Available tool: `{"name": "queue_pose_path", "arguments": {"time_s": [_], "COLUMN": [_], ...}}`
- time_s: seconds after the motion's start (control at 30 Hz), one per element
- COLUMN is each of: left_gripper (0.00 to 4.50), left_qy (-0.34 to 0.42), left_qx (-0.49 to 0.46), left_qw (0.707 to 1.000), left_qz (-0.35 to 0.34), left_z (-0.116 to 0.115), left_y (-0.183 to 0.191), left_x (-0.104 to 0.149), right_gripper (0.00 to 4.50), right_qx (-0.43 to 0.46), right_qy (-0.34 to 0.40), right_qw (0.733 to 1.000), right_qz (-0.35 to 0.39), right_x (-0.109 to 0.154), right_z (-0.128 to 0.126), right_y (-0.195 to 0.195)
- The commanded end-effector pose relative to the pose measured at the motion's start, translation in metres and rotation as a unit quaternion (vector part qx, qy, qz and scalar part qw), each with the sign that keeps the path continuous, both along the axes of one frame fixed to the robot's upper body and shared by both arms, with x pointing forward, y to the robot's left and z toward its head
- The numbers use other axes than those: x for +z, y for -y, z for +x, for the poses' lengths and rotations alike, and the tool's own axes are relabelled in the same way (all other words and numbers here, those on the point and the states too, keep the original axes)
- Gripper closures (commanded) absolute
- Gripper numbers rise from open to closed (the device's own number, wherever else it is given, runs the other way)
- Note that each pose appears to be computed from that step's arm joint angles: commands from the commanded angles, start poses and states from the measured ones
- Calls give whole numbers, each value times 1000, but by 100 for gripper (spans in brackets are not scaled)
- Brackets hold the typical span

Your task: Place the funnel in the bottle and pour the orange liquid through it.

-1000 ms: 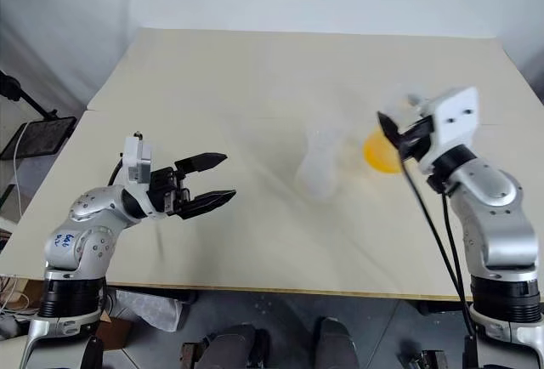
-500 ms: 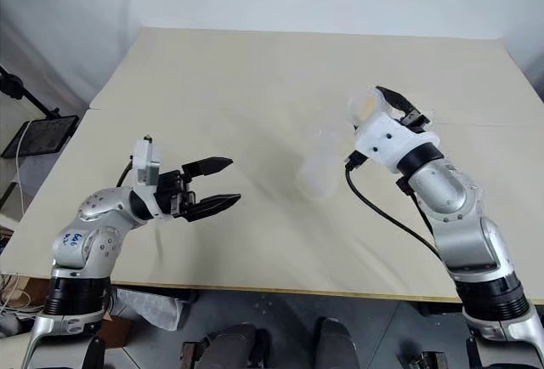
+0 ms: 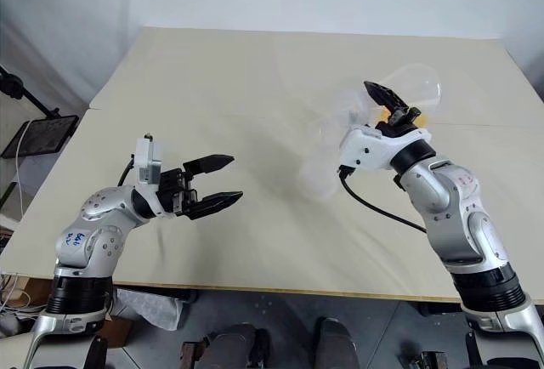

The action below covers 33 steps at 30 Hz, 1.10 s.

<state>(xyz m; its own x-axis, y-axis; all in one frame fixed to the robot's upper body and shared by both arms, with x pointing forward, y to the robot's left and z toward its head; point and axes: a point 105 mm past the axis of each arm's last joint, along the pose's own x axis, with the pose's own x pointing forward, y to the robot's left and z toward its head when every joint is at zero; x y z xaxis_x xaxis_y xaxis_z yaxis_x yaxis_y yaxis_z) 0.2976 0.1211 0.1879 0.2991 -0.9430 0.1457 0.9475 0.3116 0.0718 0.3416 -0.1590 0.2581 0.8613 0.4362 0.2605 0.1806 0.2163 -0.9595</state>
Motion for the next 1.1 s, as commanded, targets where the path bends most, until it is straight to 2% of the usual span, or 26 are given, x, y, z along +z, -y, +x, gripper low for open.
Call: {"name": "queue_pose_path", "arguments": {"time_s": [0.03,0.43,0.77,1.1], "left_gripper": [0,0,0,0], "left_qy": [17,18,19,20], "left_qx": [3,1,0,0], "left_qw": [1000,1000,1000,1000], "left_qz": [-4,-7,-11,-14], "left_z": [1,2,2,2], "left_y": [0,2,4,6], "left_x": [6,8,8,9], "right_gripper": [198,198,198,198], "right_qx": [0,-12,-23,-39], "right_qy": [59,86,136,155], "right_qw": [998,993,981,974], "right_qz": [-14,-75,-134,-162], "right_x": [20,17,19,20], "right_z": [-7,-7,-11,-7], "right_y": [-3,-7,-10,-10]}}
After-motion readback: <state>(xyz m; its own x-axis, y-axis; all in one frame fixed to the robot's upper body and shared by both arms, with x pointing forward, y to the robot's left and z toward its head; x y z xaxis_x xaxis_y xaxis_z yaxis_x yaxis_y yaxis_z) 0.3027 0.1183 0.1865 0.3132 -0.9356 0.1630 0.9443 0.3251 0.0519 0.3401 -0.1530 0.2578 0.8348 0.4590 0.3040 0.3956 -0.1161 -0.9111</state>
